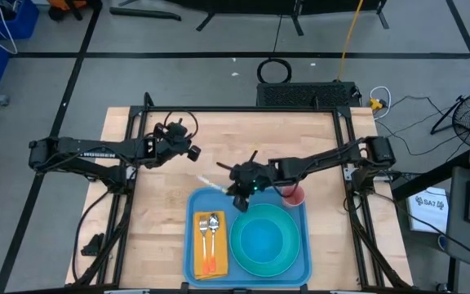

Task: Set up tray
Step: Put the yellow table knife on the yellow table napkin beside the orange spoon

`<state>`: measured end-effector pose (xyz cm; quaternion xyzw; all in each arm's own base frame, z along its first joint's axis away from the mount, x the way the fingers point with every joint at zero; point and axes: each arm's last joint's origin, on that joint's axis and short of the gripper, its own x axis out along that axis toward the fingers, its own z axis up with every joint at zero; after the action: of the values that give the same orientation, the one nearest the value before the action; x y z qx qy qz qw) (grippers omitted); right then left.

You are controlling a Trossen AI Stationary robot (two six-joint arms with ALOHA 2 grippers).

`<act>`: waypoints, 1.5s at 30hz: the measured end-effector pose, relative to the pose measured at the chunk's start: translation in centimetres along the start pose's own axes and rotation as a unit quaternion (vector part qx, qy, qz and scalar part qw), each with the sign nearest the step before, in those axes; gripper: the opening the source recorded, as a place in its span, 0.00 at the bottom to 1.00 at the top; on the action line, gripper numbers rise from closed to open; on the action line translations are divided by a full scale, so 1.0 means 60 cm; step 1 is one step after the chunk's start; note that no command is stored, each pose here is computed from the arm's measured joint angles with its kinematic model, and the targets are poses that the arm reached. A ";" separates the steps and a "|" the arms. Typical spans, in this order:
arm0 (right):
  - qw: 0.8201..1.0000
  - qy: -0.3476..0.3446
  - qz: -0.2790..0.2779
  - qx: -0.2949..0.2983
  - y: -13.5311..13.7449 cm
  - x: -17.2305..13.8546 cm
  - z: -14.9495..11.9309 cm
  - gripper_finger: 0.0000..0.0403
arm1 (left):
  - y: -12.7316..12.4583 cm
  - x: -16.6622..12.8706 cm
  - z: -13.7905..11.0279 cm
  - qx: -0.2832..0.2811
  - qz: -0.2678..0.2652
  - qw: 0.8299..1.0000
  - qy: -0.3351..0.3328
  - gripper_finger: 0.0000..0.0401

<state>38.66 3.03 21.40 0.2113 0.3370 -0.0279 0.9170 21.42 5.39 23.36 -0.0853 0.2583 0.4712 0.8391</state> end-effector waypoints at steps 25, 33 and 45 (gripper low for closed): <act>0.996 -0.031 0.067 -0.057 -0.003 0.008 0.016 0.08 | -0.014 -0.013 -0.022 0.017 -0.021 0.999 -0.022 0.24; 0.992 -0.045 0.068 -0.093 -0.009 0.007 0.024 0.08 | 0.020 -0.022 -0.084 -0.051 -0.180 0.974 -0.126 0.24; 0.976 -0.165 -0.009 -0.139 -0.035 -0.002 0.066 0.08 | 0.027 -0.047 -0.110 -0.056 -0.354 0.917 -0.175 0.24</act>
<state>40.58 -0.49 23.43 0.0707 0.1836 -0.0238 0.9802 16.54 1.66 19.35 -0.1345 0.0336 0.1640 0.9767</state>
